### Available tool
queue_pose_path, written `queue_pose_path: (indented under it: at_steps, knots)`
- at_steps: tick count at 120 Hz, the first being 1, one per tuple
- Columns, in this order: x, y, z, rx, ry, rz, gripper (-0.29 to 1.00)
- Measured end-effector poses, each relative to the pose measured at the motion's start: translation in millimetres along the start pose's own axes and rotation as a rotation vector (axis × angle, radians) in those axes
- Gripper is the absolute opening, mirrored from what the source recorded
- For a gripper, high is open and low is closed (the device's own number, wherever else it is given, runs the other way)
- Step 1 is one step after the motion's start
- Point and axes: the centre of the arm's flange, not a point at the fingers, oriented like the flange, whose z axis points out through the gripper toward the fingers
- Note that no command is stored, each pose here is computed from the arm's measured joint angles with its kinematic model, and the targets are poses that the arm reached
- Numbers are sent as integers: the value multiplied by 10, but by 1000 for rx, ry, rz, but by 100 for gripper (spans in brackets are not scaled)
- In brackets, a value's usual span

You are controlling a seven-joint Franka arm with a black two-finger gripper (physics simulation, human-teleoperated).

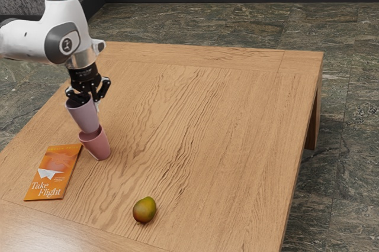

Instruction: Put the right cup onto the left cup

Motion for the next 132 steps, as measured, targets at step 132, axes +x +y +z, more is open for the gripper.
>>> queue_pose_path:
  at_steps: [132]
  knots:
    - [-18, 21, 184, 0, -10, 11, -8]
